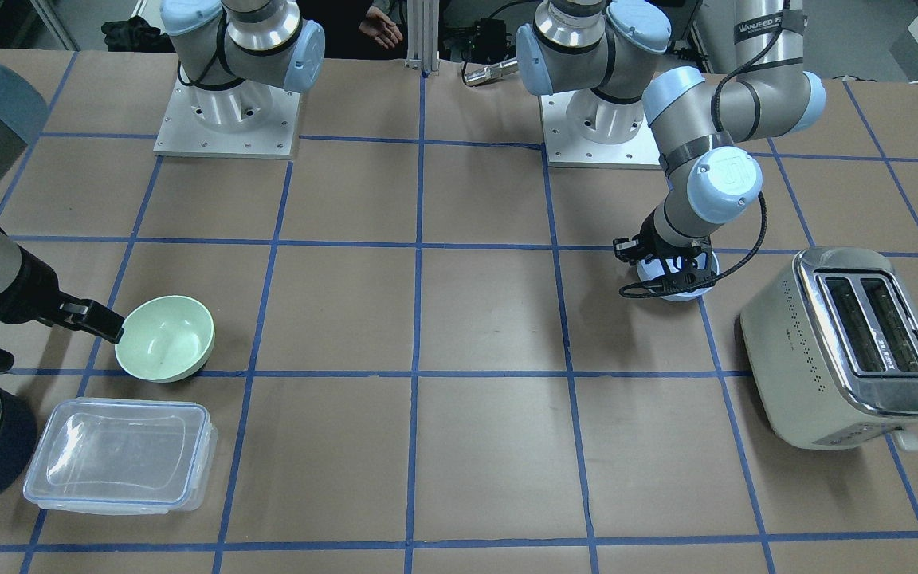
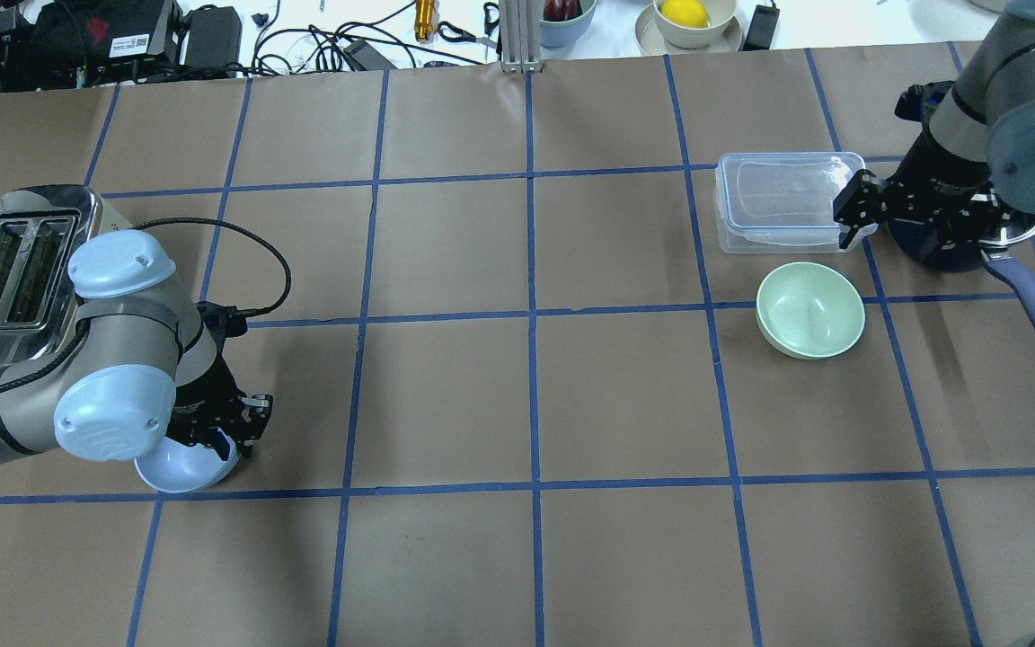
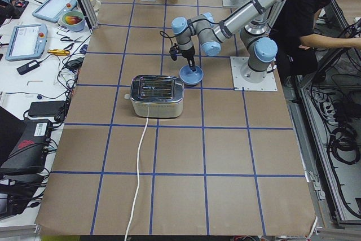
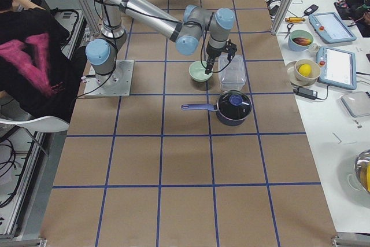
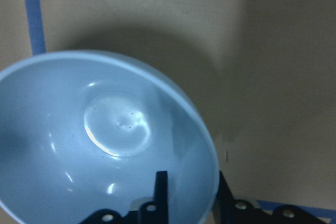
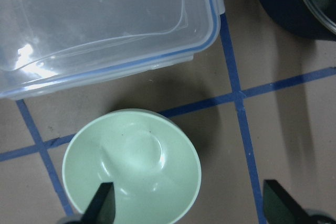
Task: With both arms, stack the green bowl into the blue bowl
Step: 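Grasp blue bowl with left gripper while right gripper grasps green bowl, then carry blue bowl to table center with left gripper while right lifts green bowl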
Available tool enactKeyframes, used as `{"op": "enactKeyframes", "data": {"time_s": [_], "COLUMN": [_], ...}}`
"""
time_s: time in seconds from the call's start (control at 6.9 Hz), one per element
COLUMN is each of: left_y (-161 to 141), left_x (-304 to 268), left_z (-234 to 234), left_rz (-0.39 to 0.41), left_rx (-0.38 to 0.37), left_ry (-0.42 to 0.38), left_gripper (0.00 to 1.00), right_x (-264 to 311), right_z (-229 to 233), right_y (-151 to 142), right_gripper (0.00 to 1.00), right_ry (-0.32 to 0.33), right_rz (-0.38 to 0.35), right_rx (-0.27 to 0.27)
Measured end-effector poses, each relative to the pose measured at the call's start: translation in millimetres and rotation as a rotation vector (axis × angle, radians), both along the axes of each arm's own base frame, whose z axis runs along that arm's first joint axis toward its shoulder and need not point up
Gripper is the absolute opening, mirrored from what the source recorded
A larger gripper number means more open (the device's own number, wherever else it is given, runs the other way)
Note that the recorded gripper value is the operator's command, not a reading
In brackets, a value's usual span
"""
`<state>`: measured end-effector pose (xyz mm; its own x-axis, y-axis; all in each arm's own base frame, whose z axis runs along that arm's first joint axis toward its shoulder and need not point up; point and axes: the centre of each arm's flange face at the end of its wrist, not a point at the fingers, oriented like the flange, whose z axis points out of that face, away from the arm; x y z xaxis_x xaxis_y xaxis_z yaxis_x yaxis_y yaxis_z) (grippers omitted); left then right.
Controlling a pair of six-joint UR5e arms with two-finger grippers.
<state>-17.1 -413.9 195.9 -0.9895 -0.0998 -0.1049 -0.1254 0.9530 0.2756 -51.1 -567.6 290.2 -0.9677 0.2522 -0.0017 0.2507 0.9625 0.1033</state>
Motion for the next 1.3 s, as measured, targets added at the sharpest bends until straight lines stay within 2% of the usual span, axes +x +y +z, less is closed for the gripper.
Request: {"op": "enactKeyframes", "data": {"time_s": [0.14,0.43,0.58,0.72,0.87,1.16,1.3], "left_y": [-3.5,-34.9,-57.0,-76.5,-93.0,-124.2,-133.1], "left_x": [-7.7,-56.0,-98.3,-141.8,-185.8,-289.4,-338.1], "left_z": [3.2,39.2,63.9,77.7,83.3,89.7,86.9], "left_rz": [-0.014,-0.041,-0.039,-0.015,0.012,0.056,0.047], "left_rx": [-0.013,-0.111,-0.172,-0.213,-0.24,-0.281,-0.281], "left_ry": [-0.007,-0.038,-0.024,0.017,0.062,0.124,0.134], "left_gripper": [0.0,0.0,0.0,0.0,0.0,0.0,0.0], "right_x": [0.2,3.8,4.9,5.4,5.5,5.7,5.6], "right_z": [-26.0,-63.2,-78.1,-90.0,-96.2,-98.5,-96.1], "right_y": [1.7,13.1,16.6,18.1,18.2,18.3,17.9], "right_gripper": [1.0,1.0,0.71,0.08,0.0,0.0,0.0], "right_ry": [-0.002,-0.008,-0.008,-0.008,-0.01,-0.014,-0.013], "right_rz": [0.002,0.018,0.022,0.025,0.033,0.047,0.049], "right_rx": [0.007,0.018,0.017,0.016,0.016,0.016,0.013]}}
